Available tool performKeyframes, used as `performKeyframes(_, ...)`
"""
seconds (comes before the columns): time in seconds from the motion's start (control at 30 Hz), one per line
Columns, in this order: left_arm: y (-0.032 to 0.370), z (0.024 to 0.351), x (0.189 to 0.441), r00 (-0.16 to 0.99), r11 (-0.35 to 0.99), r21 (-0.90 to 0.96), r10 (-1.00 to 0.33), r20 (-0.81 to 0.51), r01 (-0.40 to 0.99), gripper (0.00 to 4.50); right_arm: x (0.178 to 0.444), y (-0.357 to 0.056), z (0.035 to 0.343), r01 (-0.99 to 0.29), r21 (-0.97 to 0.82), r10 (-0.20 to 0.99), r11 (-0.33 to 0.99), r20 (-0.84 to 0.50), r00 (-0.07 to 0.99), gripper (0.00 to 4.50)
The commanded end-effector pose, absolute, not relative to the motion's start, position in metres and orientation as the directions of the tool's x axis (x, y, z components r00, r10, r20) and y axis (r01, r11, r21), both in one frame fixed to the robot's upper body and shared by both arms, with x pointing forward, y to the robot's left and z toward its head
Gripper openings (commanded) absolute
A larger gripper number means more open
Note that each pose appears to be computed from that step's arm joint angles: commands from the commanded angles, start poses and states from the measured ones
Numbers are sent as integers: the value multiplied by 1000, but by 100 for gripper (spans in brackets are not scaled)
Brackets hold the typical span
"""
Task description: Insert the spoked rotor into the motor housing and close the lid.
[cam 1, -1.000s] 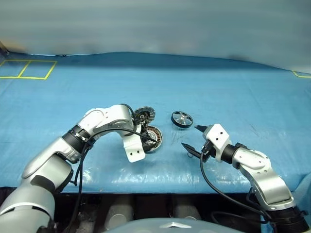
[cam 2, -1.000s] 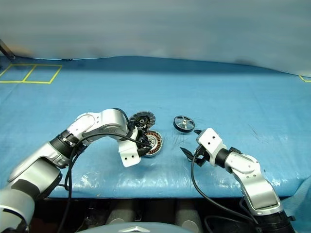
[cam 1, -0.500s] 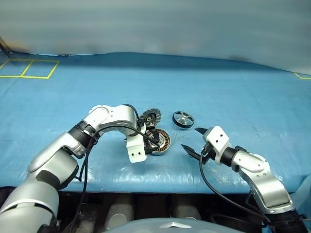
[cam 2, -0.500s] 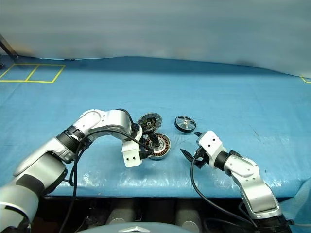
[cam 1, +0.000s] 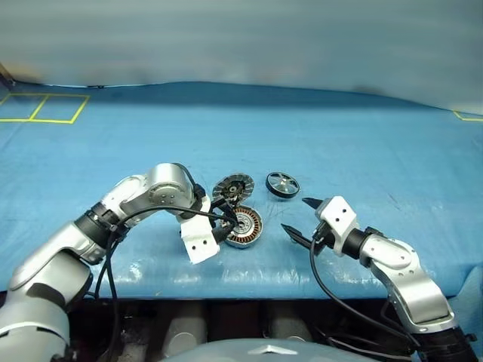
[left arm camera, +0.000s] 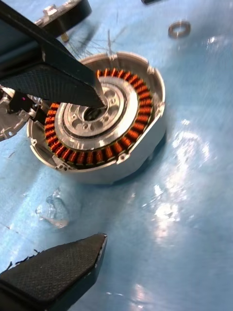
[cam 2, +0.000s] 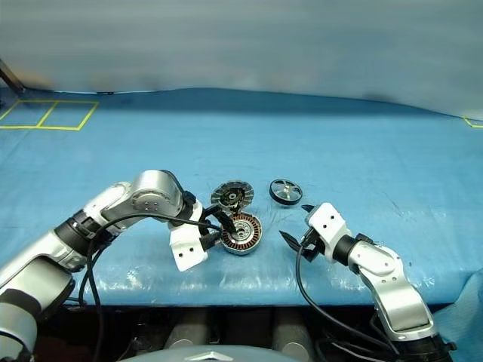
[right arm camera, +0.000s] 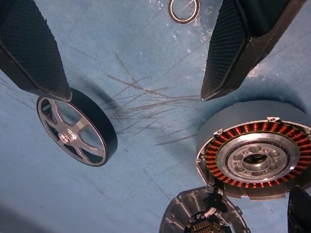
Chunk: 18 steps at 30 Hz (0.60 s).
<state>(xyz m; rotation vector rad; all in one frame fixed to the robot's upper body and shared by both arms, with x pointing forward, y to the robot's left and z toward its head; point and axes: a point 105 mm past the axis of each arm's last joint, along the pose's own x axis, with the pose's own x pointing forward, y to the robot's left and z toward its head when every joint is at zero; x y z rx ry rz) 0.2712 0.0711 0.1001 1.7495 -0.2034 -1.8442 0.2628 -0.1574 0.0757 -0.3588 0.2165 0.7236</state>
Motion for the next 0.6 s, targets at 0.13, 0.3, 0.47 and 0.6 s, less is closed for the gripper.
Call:
performKeyframes(0.13, 76, 120, 265, 18, -611, 557, -664, -747, 562, 436, 258, -161, 79, -657, -249, 592, 711, -291, 751, 450)
performKeyframes(0.3, 73, 130, 252, 3, -351, 510, -821, -571, 785, 436, 253, -159, 75, -659, -228, 593, 717, -296, 749, 450)
performKeyframes(0.47, 67, 128, 251, 134, -30, 455, -937, -322, 890, 436, 249, -157, 69, -660, -218, 588, 719, -315, 745, 450)
performKeyframes(0.6, 69, 115, 245, 203, 117, 379, -960, -193, 918, 436, 246, -156, 67, -664, -200, 592, 721, -320, 740, 450)
